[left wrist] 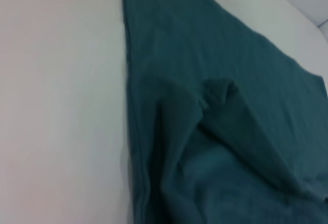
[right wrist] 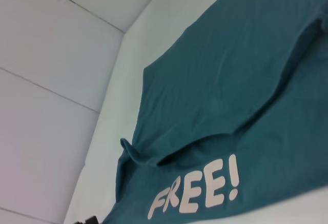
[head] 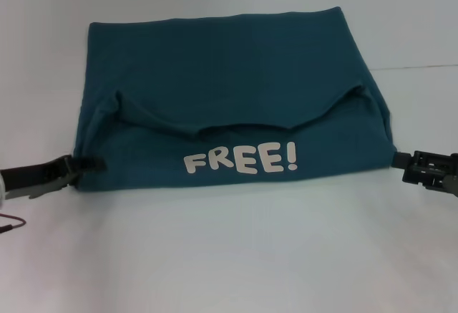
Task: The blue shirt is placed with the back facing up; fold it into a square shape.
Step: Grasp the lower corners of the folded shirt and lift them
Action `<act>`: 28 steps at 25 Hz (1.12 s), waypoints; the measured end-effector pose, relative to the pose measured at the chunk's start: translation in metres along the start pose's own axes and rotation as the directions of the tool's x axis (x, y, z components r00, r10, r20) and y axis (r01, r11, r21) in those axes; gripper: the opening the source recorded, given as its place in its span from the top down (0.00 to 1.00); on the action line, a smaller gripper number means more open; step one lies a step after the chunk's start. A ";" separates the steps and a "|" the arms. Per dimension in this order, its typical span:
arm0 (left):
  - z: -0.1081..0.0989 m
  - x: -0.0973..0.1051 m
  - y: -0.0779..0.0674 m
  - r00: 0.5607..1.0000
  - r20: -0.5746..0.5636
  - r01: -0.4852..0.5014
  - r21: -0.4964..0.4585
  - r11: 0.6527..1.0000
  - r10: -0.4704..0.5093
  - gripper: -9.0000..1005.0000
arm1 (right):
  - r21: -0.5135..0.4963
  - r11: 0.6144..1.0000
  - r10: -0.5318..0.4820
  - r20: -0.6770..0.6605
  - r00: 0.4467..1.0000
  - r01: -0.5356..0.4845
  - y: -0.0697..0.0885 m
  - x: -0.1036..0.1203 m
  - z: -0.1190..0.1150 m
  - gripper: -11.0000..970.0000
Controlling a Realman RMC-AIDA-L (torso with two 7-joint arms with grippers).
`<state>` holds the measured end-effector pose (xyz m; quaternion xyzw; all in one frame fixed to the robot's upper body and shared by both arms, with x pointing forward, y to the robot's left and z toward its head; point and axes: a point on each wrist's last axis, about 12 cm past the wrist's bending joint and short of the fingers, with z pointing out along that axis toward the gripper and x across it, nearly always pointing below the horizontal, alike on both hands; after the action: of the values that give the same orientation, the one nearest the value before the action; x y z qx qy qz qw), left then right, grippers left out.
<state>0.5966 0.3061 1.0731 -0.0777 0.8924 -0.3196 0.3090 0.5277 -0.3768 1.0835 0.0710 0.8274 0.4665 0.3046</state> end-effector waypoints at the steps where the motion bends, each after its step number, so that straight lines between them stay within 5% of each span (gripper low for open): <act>1: 0.001 0.001 0.000 1.000 -0.005 -0.002 -0.002 1.000 0.002 0.34 | -0.001 1.000 0.001 0.004 1.000 -0.001 0.000 0.000 0.000 0.25; 28: 0.012 0.002 -0.006 0.999 -0.027 -0.037 -0.023 0.999 0.036 0.34 | -0.008 1.000 0.015 0.026 1.000 -0.015 -0.001 0.000 -0.004 0.27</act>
<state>0.6018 0.2943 1.0686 -0.0608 0.9014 -0.3044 0.3019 0.5262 -0.3798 1.0846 0.0821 0.8209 0.4713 0.3119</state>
